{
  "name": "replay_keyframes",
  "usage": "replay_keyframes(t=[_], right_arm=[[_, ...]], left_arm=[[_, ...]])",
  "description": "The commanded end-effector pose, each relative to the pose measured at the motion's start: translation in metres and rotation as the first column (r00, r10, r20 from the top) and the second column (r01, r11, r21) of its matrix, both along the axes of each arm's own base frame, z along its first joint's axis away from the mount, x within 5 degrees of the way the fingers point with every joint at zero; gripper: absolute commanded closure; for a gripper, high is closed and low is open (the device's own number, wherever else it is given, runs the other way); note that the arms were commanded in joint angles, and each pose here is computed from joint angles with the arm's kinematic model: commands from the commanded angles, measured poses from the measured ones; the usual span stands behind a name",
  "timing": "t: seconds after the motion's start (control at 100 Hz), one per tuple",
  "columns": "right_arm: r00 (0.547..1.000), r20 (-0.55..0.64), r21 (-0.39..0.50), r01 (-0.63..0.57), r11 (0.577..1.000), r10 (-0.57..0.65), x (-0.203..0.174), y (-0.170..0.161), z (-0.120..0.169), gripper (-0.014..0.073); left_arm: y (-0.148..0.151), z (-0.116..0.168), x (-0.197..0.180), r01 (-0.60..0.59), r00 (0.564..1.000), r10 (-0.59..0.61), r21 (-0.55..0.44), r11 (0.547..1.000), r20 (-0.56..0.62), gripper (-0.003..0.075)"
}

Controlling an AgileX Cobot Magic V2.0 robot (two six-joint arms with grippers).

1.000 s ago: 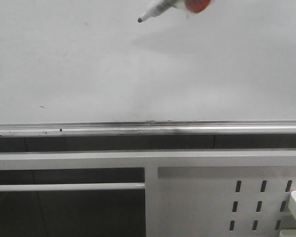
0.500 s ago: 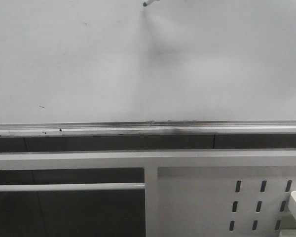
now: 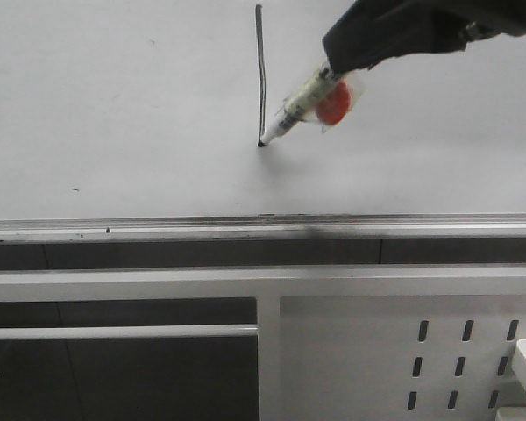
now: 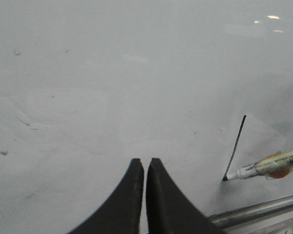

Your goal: Write number 1 on whiteboard

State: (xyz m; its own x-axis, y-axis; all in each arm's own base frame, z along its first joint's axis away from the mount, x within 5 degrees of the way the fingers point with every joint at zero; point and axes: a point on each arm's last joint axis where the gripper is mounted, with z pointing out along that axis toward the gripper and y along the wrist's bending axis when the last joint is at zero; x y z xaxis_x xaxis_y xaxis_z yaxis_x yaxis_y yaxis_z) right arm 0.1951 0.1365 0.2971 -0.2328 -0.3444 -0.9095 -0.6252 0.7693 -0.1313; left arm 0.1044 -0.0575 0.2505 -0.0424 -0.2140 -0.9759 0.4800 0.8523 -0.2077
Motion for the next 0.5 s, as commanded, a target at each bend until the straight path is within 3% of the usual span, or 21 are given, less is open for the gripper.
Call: replay_keyframes(t=[0.0, 0.14, 0.33, 0.42, 0.49], right_arm=[[0.992, 0.12, 0.058, 0.036, 0.998, -0.043, 0.009, -0.002, 0.018, 0.0664], [0.995, 0.1, 0.053, 0.002, 0.999, -0.007, 0.0, 0.001, 0.02, 0.0664], [0.99, -0.029, -0.028, -0.141, 0.99, 0.14, -0.025, 0.011, 0.025, 0.0664], [0.977, -0.086, -0.079, -0.204, 0.976, 0.198, -0.031, 0.017, 0.032, 0.0664], [0.97, -0.097, -0.099, -0.233, 0.967, 0.224, -0.032, 0.021, 0.041, 0.0664]], left_arm=[[0.001, 0.016, 0.001, -0.006, 0.996, 0.011, -0.062, 0.998, 0.088, 0.074], [0.0, 0.015, 0.001, 0.0, 0.996, 0.004, -0.045, 0.999, 0.087, 0.074], [-0.011, 0.014, -0.006, 0.097, 0.977, -0.122, 0.141, 0.985, 0.177, 0.0734], [-0.018, 0.013, -0.009, 0.169, 0.957, -0.215, 0.228, 0.959, 0.195, 0.0656], [-0.025, 0.011, -0.01, 0.226, 0.936, -0.294, 0.307, 0.924, 0.195, 0.0543]])
